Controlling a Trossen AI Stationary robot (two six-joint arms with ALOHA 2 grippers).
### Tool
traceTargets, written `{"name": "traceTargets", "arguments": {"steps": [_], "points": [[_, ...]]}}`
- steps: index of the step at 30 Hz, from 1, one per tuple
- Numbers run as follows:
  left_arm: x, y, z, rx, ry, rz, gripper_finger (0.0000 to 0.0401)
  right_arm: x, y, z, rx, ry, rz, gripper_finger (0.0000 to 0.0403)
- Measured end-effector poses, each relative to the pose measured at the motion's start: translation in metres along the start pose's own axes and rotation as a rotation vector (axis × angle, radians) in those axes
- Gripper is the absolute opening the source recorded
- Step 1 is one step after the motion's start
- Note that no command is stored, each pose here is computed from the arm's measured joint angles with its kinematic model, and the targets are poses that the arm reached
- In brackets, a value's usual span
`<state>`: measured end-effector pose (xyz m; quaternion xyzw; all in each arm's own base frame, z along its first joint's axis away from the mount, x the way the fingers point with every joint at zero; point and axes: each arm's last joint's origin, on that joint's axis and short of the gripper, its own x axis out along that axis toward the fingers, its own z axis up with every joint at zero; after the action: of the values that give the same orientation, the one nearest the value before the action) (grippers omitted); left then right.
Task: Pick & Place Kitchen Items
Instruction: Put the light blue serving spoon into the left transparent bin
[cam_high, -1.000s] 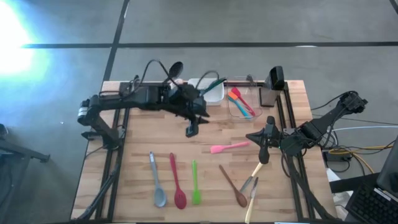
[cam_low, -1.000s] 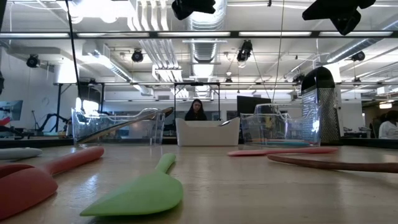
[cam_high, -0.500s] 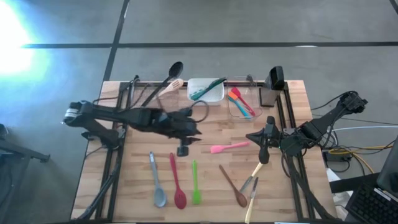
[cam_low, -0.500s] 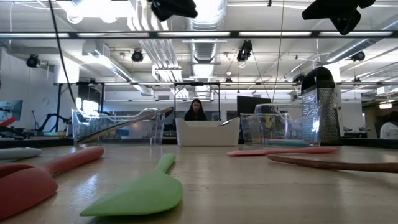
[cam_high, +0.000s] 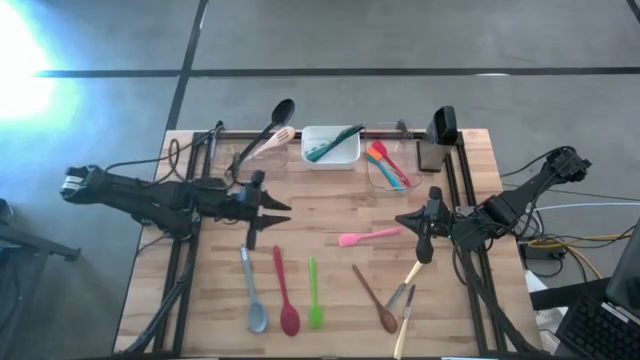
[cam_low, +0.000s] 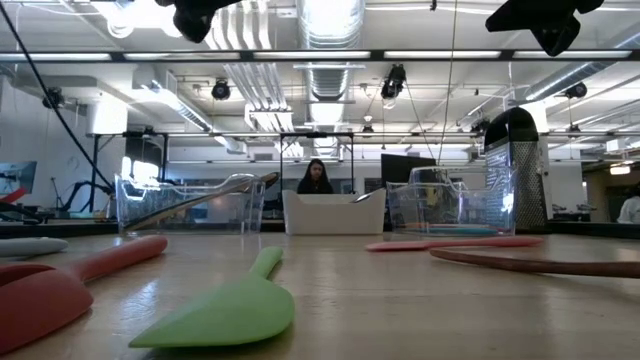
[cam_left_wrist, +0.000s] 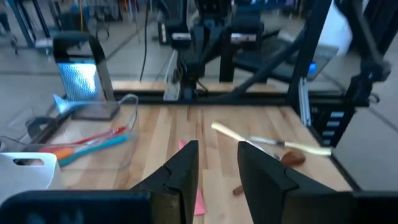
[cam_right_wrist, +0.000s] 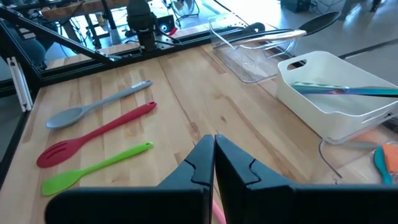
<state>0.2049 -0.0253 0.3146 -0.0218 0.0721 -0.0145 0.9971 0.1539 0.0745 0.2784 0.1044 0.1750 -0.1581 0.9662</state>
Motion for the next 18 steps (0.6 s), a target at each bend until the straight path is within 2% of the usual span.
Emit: {"name": "traceTargets", "arguments": {"steps": [10, 18], "points": [[-0.016, 0.004, -0.044, 0.014, -0.104, -0.010, 0.0115, 0.000, 0.000, 0.000, -0.002, 0.005, 0.002, 0.0008], [-0.016, 0.004, -0.061, -0.127, -0.014, -0.033, 0.0115, 0.000, 0.000, 0.000, 0.001, 0.007, 0.004, 0.0008]]}}
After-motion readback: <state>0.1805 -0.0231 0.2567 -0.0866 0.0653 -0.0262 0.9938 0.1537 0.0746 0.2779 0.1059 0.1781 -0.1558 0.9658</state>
